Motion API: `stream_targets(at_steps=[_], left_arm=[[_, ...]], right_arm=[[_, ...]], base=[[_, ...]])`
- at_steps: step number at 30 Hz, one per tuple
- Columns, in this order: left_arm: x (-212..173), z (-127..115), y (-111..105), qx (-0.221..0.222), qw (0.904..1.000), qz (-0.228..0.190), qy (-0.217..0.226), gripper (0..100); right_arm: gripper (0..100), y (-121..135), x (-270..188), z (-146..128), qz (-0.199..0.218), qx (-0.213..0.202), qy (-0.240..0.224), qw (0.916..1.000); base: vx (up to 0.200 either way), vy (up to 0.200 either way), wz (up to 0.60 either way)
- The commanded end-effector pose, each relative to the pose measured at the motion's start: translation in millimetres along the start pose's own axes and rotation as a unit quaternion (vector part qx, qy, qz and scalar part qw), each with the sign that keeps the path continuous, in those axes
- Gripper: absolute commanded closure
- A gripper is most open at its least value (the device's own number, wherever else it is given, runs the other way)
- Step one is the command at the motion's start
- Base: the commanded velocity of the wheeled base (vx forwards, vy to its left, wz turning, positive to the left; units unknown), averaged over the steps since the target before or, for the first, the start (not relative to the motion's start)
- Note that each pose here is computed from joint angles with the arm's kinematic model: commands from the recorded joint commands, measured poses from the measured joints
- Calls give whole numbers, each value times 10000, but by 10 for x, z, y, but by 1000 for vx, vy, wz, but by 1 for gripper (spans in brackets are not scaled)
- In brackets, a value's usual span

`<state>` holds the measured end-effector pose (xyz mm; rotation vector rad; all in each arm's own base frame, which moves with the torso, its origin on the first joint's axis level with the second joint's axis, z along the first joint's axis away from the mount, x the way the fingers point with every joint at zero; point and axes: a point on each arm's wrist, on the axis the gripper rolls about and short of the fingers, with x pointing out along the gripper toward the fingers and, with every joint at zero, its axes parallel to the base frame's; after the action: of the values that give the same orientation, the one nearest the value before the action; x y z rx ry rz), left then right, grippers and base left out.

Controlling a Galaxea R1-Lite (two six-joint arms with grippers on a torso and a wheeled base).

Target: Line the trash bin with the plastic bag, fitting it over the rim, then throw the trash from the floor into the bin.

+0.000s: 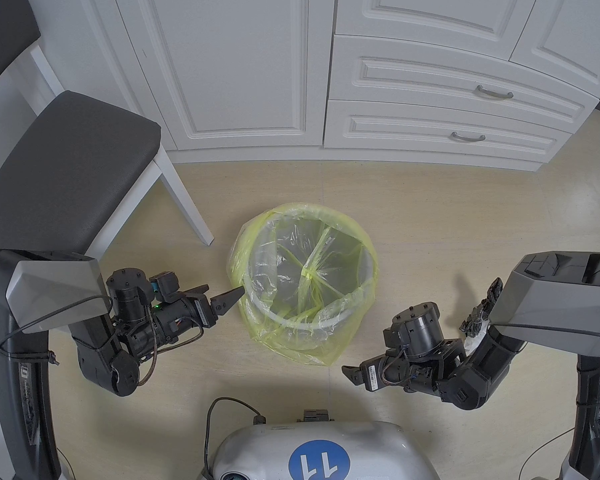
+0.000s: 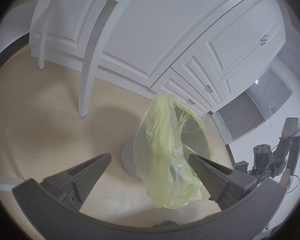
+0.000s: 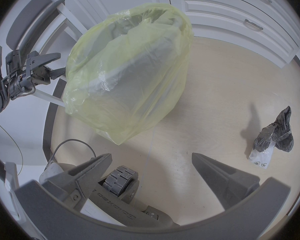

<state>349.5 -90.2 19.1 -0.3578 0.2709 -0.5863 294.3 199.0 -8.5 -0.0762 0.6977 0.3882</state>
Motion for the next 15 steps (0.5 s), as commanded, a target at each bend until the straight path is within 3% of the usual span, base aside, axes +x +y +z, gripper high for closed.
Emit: stream_targets(at_steps=[1, 15], left_arm=[[35, -29, 46, -32, 10000, 44, 27, 0], [113, -114, 268, -113, 9996, 270, 28, 0]], right_arm=[[0, 0, 16, -14, -5, -4, 24, 10000], [0, 1, 10, -1, -8, 7, 0, 10000]], base=[[0, 0, 0], [0, 0, 0]])
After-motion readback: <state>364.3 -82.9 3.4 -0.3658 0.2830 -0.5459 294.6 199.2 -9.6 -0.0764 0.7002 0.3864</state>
